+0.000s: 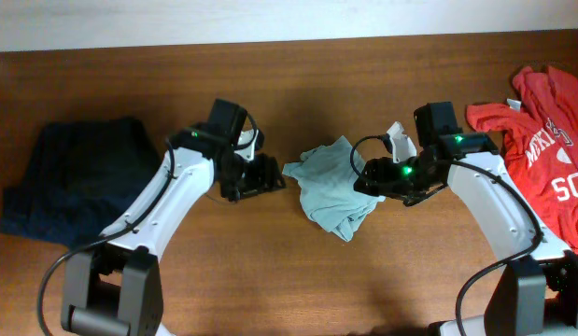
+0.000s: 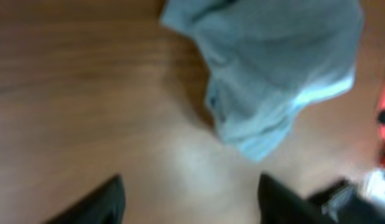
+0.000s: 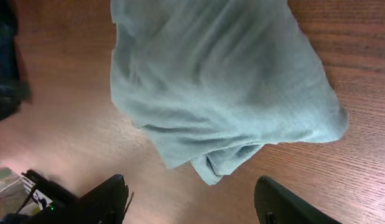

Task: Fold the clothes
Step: 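Grasp the folded light-blue shirt with the left gripper and lift it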

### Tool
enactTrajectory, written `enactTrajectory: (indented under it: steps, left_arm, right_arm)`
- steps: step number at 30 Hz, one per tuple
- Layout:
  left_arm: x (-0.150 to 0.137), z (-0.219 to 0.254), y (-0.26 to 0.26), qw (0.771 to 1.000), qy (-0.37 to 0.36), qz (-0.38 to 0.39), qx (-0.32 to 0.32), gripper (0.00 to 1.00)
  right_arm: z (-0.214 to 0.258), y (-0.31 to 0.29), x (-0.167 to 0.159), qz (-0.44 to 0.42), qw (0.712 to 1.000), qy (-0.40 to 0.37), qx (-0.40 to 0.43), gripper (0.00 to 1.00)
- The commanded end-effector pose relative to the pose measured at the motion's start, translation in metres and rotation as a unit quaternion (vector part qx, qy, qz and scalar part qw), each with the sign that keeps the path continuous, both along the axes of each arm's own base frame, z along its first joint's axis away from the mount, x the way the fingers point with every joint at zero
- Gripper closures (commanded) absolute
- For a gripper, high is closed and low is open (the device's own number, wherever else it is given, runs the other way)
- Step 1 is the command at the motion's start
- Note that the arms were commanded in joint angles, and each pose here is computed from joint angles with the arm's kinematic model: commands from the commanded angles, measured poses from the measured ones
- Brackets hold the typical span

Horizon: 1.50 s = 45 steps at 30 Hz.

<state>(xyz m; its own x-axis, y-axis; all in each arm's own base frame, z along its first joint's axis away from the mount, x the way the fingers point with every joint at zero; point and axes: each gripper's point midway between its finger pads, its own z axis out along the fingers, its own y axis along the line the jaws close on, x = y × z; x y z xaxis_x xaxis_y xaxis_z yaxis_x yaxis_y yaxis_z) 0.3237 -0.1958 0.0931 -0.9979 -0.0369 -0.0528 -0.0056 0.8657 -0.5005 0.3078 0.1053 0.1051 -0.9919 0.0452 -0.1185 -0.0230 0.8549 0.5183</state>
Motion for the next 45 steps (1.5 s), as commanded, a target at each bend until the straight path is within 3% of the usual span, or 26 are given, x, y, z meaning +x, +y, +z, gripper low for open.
enactTrajectory:
  steps: [1, 4, 7, 12, 17, 24, 26, 29, 31, 35, 40, 44, 45]
  left_arm:
    - [-0.004, 0.000, -0.019, 0.996, 0.033, 0.036, -0.069, 0.23]
    - [-0.006, -0.009, -0.029, 0.996, 0.035, 0.042, -0.074, 0.17]
    - [-0.008, -0.023, -0.047, 0.994, 0.043, 0.051, -0.084, 0.06]
    - [-0.015, -0.048, -0.090, 0.990, 0.066, 0.018, -0.124, 0.06]
    - [-0.024, -0.079, -0.102, 0.986, 0.116, 0.043, -0.111, 0.02]
    - [0.000, -0.081, -0.119, 0.982, 0.093, 0.080, -0.143, 0.02]
    - [-0.001, -0.086, -0.125, 0.981, 0.096, 0.081, -0.147, 0.11]
    - [-0.003, -0.090, -0.126, 0.981, 0.100, 0.081, -0.145, 0.35]
    - [0.001, -0.092, -0.124, 0.982, 0.092, 0.086, -0.138, 0.61]
    - [0.010, -0.085, -0.129, 0.988, 0.022, 0.022, -0.150, 0.98]
    - [0.025, -0.059, -0.125, 0.986, -0.034, -0.030, -0.163, 0.99]
    - [0.057, -0.001, -0.085, 0.985, -0.115, 0.006, -0.127, 0.99]
    - [0.070, 0.034, -0.056, 0.980, -0.165, 0.043, -0.102, 0.99]
  right_arm:
    - [0.011, 0.000, 0.003, 0.003, 1.000, -0.023, 0.006, 0.30]
    - [0.010, -0.003, 0.004, -0.003, 1.000, -0.022, 0.000, 0.30]
    - [0.004, -0.023, 0.010, -0.065, 0.997, -0.004, -0.032, 0.30]
    - [0.006, -0.056, 0.024, -0.141, 0.990, -0.005, -0.025, 0.25]
    - [0.006, -0.070, 0.026, -0.158, 0.987, -0.007, -0.026, 0.24]
    - [0.006, -0.070, 0.027, -0.157, 0.987, -0.009, -0.027, 0.24]
    - [0.006, -0.070, 0.026, -0.157, 0.987, -0.008, -0.027, 0.24]
    - [0.006, -0.070, 0.026, -0.157, 0.987, -0.007, -0.027, 0.24]
    - [0.006, -0.070, 0.026, -0.157, 0.987, -0.007, -0.027, 0.24]
    - [0.006, -0.070, 0.026, -0.157, 0.987, -0.006, -0.027, 0.24]
    - [0.005, -0.069, 0.024, -0.157, 0.987, -0.004, -0.027, 0.24]
    - [0.005, -0.069, 0.022, -0.149, 0.988, -0.003, -0.029, 0.24]
    - [0.004, -0.070, 0.021, -0.149, 0.988, -0.001, -0.031, 0.24]
